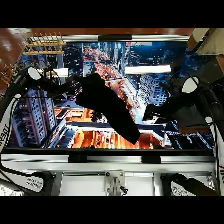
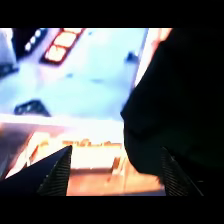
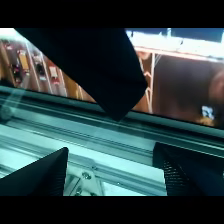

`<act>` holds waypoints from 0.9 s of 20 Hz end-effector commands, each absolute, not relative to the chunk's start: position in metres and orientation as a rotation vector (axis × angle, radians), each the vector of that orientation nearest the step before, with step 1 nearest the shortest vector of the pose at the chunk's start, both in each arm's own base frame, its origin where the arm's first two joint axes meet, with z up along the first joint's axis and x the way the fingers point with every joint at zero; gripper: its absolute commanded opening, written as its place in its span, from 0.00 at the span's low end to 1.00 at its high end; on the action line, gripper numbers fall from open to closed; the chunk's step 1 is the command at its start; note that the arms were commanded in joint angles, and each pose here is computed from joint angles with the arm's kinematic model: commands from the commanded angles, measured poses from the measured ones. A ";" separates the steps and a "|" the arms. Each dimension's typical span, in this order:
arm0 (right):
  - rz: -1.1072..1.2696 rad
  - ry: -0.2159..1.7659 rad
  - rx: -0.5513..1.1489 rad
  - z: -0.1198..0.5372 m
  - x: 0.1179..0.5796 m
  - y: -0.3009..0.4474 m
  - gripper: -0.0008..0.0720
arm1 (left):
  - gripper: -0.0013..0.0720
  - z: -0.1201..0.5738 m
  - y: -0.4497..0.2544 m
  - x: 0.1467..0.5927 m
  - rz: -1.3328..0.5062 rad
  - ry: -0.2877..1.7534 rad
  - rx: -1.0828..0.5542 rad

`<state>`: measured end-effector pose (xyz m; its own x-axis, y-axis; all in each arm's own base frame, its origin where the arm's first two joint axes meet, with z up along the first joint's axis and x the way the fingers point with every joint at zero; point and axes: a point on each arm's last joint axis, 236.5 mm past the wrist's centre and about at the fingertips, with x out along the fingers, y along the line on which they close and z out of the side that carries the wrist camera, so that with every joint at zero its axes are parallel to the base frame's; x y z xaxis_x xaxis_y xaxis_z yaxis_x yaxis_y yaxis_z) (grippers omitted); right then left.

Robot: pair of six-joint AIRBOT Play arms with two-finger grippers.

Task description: Fold the shirts.

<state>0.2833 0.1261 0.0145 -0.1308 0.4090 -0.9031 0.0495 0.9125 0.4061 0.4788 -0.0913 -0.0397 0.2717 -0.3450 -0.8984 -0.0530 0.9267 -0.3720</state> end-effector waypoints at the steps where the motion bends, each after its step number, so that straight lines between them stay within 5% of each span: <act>1: 0.338 1.749 0.406 -0.003 0.281 0.136 0.95 | 0.91 -0.067 -0.110 0.494 -0.245 1.270 -0.395; 6: 0.308 1.822 0.402 -0.023 0.278 0.133 0.97 | 0.84 -0.103 -0.142 0.476 -0.296 1.372 -0.358; 9: 0.293 1.860 0.409 -0.038 0.277 0.142 0.96 | 0.17 -0.101 -0.142 0.478 -0.297 1.368 -0.356; 10: 0.292 1.884 0.380 -0.046 0.274 0.145 0.96 | 0.06 -0.097 -0.140 0.480 -0.302 1.360 -0.352; 18: 0.346 2.040 0.247 -0.098 0.248 0.176 0.96 | 0.06 -0.067 -0.143 0.475 -0.369 1.381 -0.312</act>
